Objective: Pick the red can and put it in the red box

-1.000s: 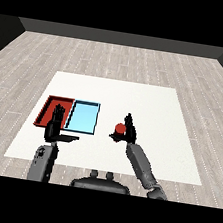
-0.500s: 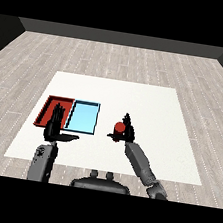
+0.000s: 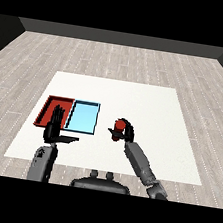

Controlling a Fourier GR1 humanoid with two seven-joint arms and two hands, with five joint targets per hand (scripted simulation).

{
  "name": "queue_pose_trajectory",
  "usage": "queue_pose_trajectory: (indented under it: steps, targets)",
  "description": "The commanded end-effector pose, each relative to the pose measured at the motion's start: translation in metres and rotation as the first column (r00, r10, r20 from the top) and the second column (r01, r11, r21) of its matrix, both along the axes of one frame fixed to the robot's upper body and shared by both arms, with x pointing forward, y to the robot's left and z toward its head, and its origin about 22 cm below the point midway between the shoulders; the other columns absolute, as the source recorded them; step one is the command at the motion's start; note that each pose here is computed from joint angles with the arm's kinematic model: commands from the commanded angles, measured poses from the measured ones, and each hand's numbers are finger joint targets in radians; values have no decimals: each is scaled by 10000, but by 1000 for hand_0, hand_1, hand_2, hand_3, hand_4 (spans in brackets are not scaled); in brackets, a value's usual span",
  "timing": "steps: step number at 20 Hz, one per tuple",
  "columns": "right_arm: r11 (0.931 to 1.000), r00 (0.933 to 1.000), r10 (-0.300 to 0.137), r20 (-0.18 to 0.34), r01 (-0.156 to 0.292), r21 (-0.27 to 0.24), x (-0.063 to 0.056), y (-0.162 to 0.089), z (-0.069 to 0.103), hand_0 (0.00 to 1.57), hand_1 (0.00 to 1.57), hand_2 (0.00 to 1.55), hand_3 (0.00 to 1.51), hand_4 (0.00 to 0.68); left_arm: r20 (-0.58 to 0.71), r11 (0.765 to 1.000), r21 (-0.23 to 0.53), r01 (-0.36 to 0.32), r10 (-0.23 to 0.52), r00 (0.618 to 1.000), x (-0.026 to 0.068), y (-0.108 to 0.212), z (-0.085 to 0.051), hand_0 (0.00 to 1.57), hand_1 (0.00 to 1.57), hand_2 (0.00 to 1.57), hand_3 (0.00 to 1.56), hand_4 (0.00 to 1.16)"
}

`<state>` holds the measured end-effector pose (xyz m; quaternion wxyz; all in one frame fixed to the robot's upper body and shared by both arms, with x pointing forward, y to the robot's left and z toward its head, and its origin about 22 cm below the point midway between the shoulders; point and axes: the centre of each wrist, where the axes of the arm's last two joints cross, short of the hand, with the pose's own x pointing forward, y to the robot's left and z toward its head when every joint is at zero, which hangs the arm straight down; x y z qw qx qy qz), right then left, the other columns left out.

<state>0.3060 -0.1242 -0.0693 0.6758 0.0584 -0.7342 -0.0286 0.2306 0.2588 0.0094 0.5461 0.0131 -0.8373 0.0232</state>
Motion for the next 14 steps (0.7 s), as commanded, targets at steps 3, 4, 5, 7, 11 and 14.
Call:
queue_pose_trajectory:
  steps: [3, 4, 5, 7, 11, 14]
  targets:
    - [9950, 9995, 211, 245, -186, -976, -53, 52, -12, 1464, 1464, 1453, 1425, 656, -107, 9999, -67, 107, -107, 9999, 72, -110, 157, 0, 0, 0, 0, 0]
    - [9985, 9991, -112, 416, 134, -535, -137, 14, -67, 1466, 1466, 1455, 1425, 646, -107, 9999, 118, -70, 71, 9999, -114, -76, 90, 0, 0, 0, 0, 0]
    - [9965, 9990, -49, 443, 86, -835, 11, -78, 117, 1459, 1459, 1452, 1421, 643, -4, 9997, 205, 123, -123, 9999, 11, -5, -77, 0, 0, 0, 0, 0]
    - [9959, 9972, -80, 749, 147, -891, 247, 175, 299, 1467, 1467, 1455, 1419, 651, -15, 9999, 158, 37, -37, 10000, -73, 88, -33, 0, 0, 0, 0, 0]
    - [9968, 9937, 14, 1123, 76, -795, -30, -9, 392, 1457, 1457, 1445, 1410, 659, -155, 9988, 23, 485, -485, 9987, -1, -27, 124, 0, 0, 0, 0, 0]
    - [9990, 9876, 37, 1571, 34, -449, -42, 133, 489, 1434, 1434, 1440, 1403, 656, -397, 9985, 180, 512, -505, 9979, 142, -189, 6, 0, 0, 0, 0, 0]
